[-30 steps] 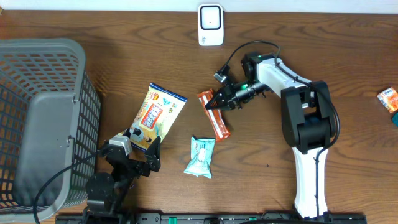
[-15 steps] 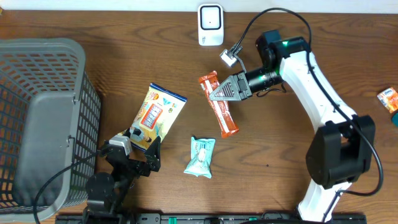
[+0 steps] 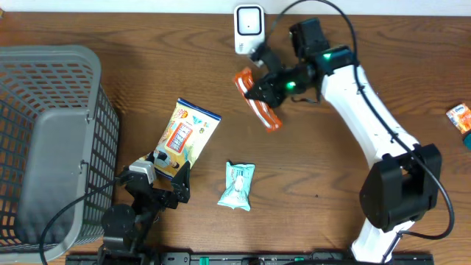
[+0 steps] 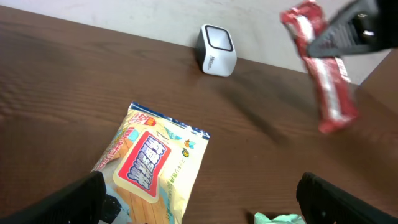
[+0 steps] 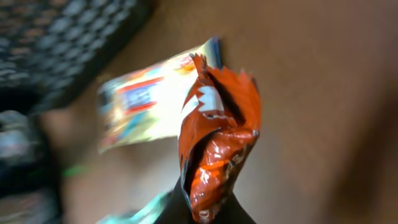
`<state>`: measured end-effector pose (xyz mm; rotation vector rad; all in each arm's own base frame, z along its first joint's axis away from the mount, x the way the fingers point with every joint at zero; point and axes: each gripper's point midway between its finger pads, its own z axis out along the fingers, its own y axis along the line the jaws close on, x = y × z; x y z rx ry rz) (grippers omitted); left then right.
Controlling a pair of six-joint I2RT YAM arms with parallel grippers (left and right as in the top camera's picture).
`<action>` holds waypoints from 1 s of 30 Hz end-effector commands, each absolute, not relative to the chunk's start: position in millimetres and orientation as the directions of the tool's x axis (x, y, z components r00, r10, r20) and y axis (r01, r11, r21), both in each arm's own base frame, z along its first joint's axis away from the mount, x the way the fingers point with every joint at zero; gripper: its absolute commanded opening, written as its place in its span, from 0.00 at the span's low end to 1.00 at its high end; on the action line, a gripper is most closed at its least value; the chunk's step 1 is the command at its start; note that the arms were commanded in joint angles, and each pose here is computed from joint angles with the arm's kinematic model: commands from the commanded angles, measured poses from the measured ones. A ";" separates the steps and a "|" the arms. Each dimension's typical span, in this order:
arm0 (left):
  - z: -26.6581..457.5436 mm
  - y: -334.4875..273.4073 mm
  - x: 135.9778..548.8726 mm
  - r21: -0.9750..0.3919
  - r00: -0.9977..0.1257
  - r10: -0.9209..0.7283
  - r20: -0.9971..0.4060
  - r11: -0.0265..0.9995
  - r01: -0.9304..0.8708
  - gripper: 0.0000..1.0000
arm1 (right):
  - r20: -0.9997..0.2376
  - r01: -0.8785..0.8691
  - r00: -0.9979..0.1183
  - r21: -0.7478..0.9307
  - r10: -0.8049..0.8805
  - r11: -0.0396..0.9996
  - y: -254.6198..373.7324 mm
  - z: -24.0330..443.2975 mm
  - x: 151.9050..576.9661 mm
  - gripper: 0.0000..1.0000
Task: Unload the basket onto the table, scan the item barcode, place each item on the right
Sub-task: 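Carry the candy bar up to the white scanner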
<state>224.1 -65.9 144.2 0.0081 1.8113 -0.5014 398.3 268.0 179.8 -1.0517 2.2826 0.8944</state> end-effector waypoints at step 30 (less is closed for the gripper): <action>131.9 -67.6 222.4 -0.322 -0.336 -0.226 -0.914 0.909 0.265 0.98 | -0.662 -0.136 0.131 -0.750 -0.738 0.648 270.3 235.9 671.5 0.01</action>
